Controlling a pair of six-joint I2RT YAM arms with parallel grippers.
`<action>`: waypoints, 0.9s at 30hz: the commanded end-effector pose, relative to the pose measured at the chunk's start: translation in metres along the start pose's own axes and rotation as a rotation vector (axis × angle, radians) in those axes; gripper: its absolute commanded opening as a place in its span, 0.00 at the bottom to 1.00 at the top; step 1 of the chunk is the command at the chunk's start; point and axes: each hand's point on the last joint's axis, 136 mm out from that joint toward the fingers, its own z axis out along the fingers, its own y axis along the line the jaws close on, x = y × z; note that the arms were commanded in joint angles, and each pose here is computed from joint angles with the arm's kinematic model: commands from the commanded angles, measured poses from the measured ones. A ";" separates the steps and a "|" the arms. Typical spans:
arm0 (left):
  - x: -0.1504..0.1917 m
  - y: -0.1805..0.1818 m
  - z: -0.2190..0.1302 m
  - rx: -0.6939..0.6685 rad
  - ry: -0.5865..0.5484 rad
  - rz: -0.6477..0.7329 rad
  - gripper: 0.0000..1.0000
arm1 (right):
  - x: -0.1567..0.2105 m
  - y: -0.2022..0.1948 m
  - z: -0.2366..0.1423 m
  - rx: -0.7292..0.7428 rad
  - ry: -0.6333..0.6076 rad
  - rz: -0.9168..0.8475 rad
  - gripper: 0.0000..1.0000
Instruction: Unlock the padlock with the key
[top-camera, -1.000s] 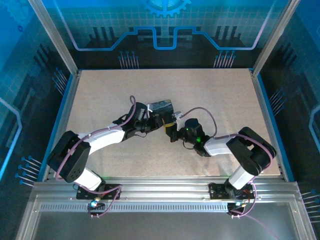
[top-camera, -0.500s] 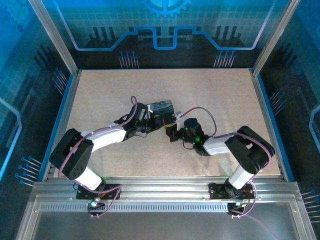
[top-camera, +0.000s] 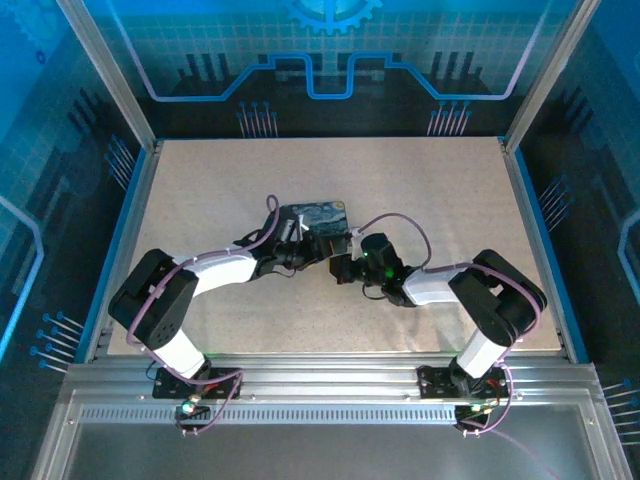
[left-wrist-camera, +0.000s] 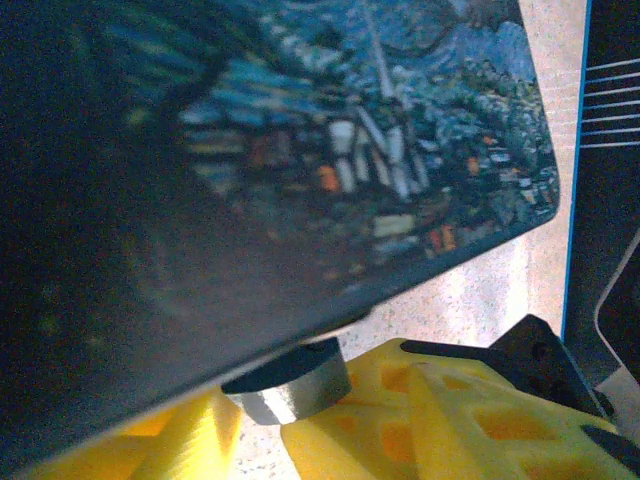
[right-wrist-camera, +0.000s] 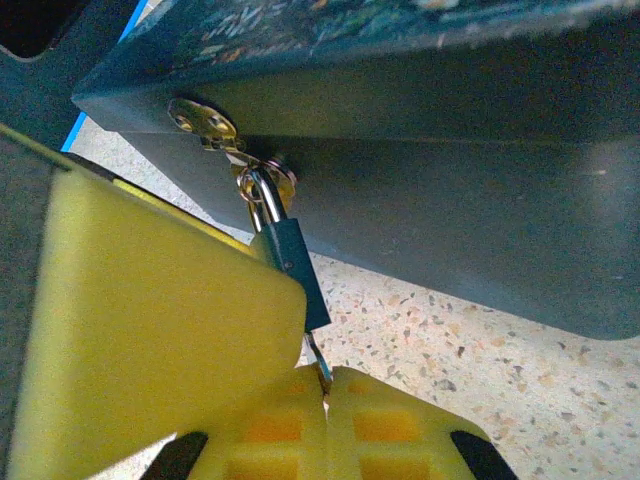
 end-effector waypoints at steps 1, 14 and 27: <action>0.002 -0.004 -0.006 0.039 0.013 0.014 0.53 | 0.015 0.000 0.011 0.009 0.071 0.095 0.00; 0.004 0.021 -0.036 0.037 -0.064 -0.059 0.64 | 0.025 0.006 0.015 0.014 0.129 0.143 0.00; 0.007 0.034 -0.025 0.130 -0.121 -0.190 0.56 | 0.029 0.018 0.010 -0.017 0.162 0.301 0.00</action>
